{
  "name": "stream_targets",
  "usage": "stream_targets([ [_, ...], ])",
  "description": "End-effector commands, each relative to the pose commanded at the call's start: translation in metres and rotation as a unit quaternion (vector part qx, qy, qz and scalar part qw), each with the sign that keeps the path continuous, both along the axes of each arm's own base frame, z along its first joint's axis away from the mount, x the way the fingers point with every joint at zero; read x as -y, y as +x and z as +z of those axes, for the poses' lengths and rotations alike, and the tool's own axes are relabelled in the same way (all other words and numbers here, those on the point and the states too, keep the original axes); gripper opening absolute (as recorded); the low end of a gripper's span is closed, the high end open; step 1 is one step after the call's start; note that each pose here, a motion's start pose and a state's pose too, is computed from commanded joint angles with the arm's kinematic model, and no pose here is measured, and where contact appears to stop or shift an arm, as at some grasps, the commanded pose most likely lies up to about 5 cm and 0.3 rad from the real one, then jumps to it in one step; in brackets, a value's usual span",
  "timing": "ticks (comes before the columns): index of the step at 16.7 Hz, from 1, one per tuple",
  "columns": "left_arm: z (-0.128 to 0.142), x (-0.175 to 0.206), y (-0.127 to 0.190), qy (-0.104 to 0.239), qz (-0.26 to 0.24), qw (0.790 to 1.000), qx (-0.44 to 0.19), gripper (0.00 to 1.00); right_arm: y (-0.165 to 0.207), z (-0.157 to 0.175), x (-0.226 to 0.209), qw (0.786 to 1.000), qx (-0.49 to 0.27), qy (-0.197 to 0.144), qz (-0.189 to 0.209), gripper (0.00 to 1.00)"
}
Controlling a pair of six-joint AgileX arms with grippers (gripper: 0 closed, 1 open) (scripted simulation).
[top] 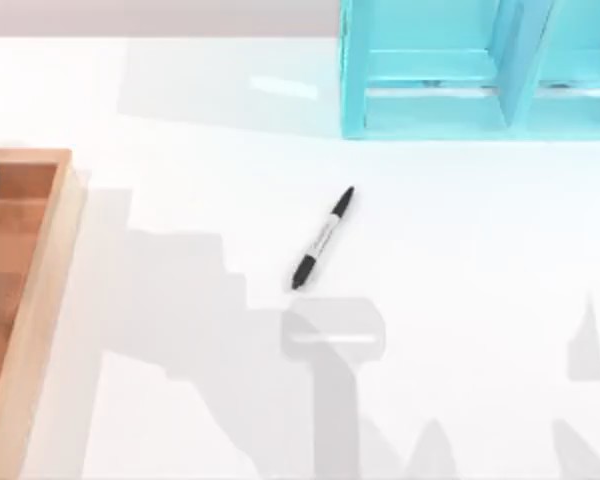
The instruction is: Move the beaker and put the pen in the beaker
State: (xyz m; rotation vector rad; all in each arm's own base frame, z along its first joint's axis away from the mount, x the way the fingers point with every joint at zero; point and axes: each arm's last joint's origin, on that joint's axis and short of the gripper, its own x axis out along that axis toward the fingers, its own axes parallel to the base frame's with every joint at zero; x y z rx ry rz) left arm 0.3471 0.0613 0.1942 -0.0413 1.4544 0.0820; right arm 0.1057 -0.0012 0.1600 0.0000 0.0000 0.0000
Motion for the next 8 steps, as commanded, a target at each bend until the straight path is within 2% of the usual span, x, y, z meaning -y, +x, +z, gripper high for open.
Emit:
stream_targets([
  [4, 0.048, 0.041, 0.010, -0.006, 0.014, 1.000, 0.014, 0.00, 0.000, 0.000, 0.000, 1.000, 0.000, 0.000, 0.000, 1.00],
  [8, 0.086, 0.105, -0.008, -0.013, -0.019, 0.999, -0.028, 0.00, 0.000, 0.000, 0.000, 1.000, 0.000, 0.000, 0.000, 1.00],
])
